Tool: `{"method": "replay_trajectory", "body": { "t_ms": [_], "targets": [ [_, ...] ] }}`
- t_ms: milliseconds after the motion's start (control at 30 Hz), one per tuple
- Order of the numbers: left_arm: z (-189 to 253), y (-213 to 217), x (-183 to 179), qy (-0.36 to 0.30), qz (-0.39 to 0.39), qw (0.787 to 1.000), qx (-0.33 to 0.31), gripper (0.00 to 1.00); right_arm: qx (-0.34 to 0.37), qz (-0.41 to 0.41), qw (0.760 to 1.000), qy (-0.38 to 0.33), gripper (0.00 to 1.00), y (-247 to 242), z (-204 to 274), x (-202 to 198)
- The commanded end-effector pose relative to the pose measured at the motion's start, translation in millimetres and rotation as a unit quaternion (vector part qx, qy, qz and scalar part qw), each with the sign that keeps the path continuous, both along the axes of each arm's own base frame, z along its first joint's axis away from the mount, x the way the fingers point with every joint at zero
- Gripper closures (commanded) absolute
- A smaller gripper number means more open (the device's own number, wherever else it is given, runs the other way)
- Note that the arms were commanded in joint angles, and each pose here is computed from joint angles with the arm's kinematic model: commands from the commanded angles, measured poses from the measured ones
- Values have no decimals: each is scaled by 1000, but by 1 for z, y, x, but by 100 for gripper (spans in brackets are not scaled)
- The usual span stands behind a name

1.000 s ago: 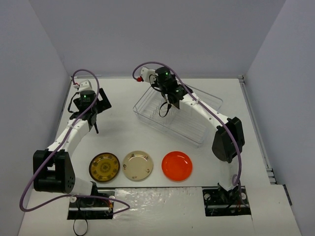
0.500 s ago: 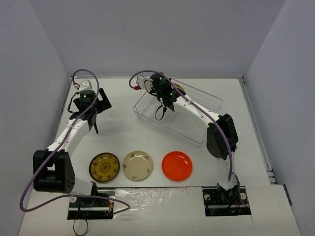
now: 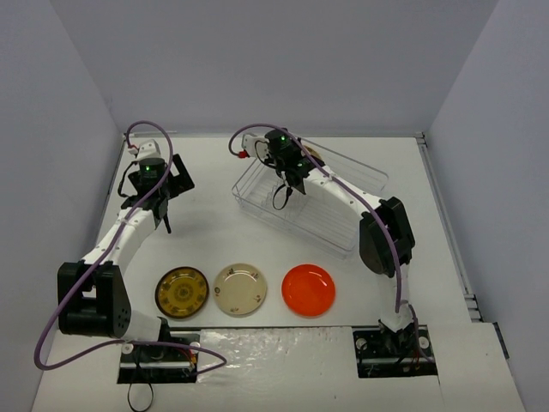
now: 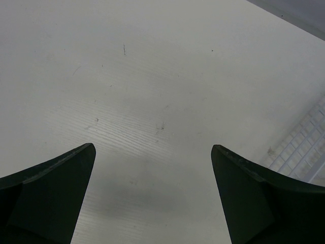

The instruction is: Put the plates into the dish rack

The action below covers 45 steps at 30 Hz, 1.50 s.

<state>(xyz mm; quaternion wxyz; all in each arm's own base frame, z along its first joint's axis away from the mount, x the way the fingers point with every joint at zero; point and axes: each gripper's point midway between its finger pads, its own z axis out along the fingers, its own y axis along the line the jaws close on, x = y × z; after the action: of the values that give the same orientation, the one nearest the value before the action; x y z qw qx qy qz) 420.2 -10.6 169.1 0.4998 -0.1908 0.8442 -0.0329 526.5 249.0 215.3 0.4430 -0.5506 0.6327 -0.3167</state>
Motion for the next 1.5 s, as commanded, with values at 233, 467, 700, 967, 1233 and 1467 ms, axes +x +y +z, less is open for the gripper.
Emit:
{"method": "replay_trajectory", "body": {
  "t_ms": [233,467,700,967,1233,1467],
  "targets": [
    [29,5,15,-44,5,999,2,3,79,20,997,-2,99,10,3,-1],
    [31,5,15,-42,5,999,-2,3,104,12,994,0,65,7,3,0],
    [45,5,6,-42,12,999,-9,3,193,24,981,-16,38,13,66,-15],
    [72,3,-27,-82,17,996,-37,3,477,21,878,-40,0,20,160,-64],
    [68,16,-61,-57,64,995,-42,3,637,-26,737,226,0,56,104,-154],
    [62,16,-64,-52,62,996,-44,3,606,-152,716,310,0,25,9,-237]
  ]
}}
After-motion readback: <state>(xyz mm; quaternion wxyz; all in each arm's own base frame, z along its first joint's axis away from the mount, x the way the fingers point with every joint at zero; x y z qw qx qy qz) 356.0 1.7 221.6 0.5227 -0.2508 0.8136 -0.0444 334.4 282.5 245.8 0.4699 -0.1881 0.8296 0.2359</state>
